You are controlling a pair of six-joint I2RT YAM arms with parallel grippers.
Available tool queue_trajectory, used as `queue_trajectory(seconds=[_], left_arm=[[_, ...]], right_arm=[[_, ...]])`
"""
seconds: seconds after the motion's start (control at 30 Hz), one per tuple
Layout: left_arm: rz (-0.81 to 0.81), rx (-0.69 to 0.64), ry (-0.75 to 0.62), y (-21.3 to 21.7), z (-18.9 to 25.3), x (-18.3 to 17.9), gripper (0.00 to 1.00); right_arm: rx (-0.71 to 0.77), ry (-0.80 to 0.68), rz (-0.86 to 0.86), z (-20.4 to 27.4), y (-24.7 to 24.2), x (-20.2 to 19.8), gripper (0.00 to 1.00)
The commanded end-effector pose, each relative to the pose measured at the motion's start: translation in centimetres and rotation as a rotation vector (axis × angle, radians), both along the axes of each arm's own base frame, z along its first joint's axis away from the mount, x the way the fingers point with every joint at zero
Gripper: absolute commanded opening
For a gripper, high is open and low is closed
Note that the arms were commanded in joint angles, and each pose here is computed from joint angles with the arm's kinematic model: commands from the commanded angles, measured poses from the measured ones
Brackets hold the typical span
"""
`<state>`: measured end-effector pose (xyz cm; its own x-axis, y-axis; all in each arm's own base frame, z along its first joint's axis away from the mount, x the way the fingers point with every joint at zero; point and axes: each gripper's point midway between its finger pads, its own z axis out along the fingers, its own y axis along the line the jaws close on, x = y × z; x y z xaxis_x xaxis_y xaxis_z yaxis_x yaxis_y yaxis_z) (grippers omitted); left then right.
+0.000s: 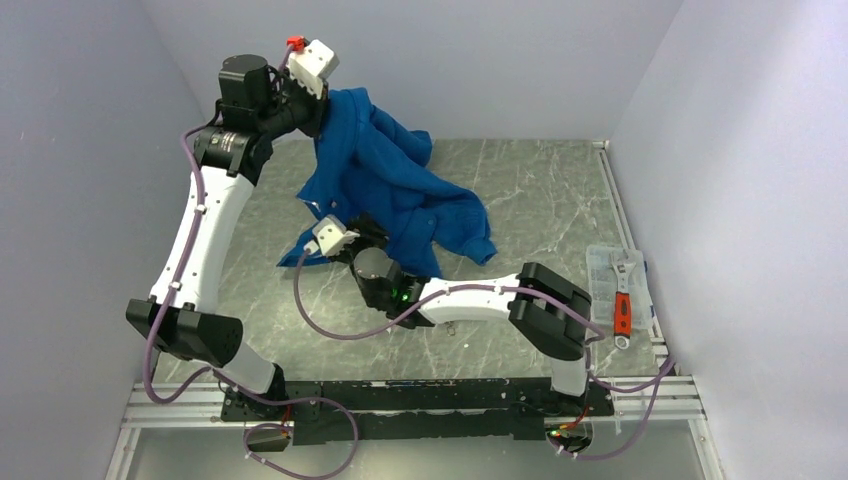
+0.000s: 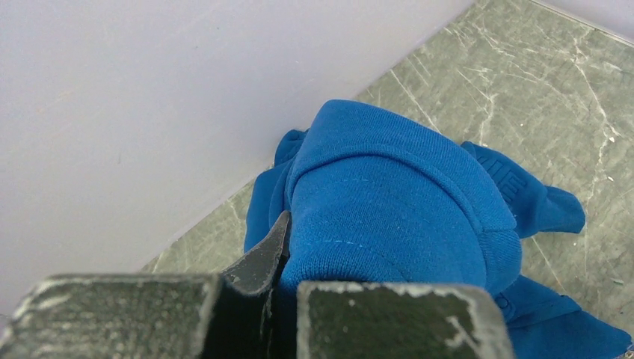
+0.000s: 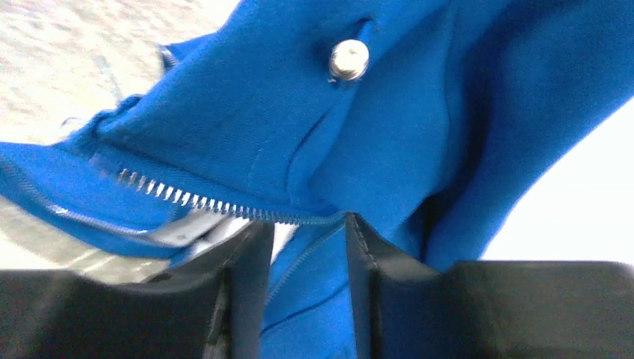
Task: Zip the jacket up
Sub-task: Flatten out the jacket at the center of the board.
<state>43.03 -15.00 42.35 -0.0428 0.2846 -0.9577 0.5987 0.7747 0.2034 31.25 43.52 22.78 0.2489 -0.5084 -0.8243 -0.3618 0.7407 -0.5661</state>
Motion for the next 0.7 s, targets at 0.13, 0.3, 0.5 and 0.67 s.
queue_trajectory(seconds=[0.13, 0.3, 0.5, 0.67], left_arm=[[0.012, -0.037, -0.178, 0.6, 5.8, -2.0, 0.03], [0.025, -0.031, -0.173, 0.8, 5.4, -1.8, 0.15], [0.029, -0.028, -0.164, 0.9, 4.9, -1.9, 0.47], [0.014, -0.029, -0.101, 0.5, 2.3, -1.7, 0.56]], right_arm=[[0.283, -0.135, -0.198, 10.2, -6.3, 1.4, 0.0], [0.363, -0.034, -0.184, 13.4, -10.9, 2.7, 0.0], [0.44, 0.06, -0.131, 17.3, -16.0, 3.3, 0.0], [0.409, 0.071, -0.134, 19.0, -18.5, 2.3, 0.0]])
